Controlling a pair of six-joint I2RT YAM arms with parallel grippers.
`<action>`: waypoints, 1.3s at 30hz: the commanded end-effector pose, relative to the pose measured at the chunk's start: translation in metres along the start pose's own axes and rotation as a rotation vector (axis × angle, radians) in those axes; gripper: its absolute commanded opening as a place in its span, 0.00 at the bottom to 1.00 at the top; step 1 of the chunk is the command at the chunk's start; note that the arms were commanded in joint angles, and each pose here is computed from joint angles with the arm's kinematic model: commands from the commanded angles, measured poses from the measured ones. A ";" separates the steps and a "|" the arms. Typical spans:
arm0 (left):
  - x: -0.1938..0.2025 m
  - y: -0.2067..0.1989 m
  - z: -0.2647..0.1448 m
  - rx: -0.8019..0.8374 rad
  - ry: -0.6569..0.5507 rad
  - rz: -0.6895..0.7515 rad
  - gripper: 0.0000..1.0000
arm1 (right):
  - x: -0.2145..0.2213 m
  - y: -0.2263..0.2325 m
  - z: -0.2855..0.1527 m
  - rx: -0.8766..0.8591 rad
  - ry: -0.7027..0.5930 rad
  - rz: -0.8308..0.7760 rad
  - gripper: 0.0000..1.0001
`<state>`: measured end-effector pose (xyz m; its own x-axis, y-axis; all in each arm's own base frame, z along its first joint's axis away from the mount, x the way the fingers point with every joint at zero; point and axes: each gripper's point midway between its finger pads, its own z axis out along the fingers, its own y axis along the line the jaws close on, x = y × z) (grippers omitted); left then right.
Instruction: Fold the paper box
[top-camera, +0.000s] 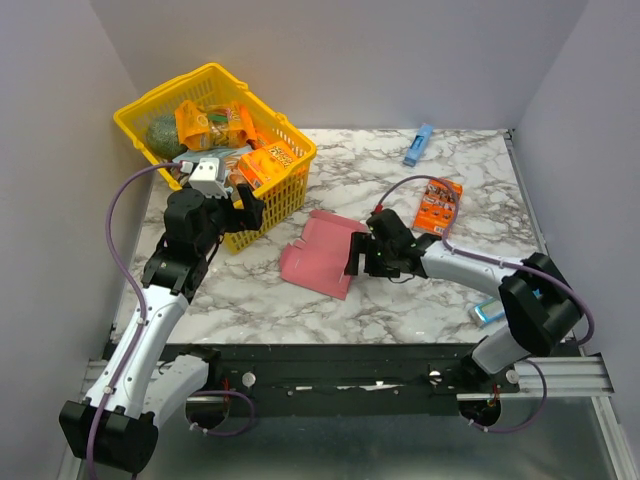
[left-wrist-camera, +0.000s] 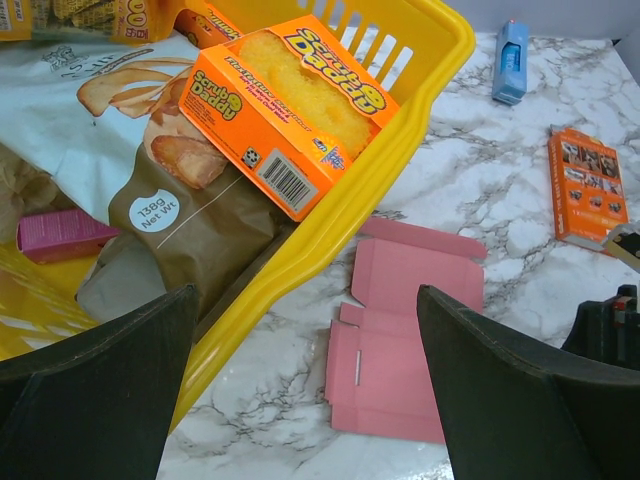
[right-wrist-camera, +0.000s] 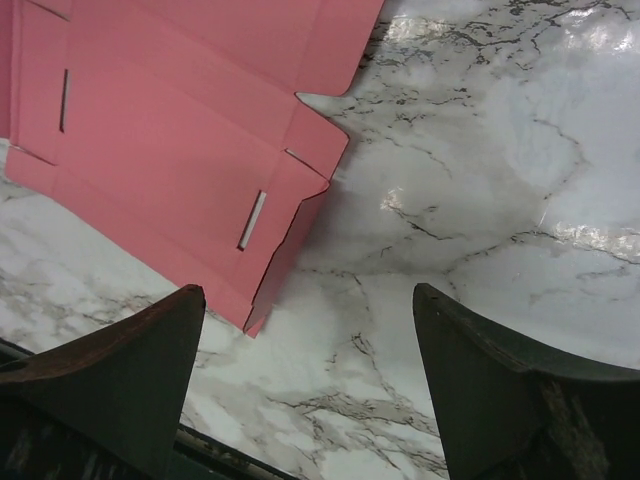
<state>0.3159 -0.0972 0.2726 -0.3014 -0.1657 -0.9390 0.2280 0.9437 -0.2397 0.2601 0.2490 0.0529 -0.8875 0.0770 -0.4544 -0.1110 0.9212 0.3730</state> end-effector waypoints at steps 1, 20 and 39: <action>0.001 -0.005 0.000 0.037 -0.003 -0.007 0.99 | -0.012 0.003 0.012 0.030 -0.022 0.022 0.88; 0.006 -0.013 -0.002 0.080 0.011 0.010 0.99 | 0.011 0.018 0.034 -0.031 0.107 0.062 0.45; 0.012 -0.124 -0.043 0.726 0.046 0.176 0.99 | -0.015 0.009 -0.077 -0.061 0.072 -0.513 0.01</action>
<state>0.2835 -0.1620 0.2827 -0.2900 -0.0693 -0.9545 0.5864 0.7753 -0.2345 0.2619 0.2389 0.1032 -0.8231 -0.1703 -0.5418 -0.3425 0.9098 0.2344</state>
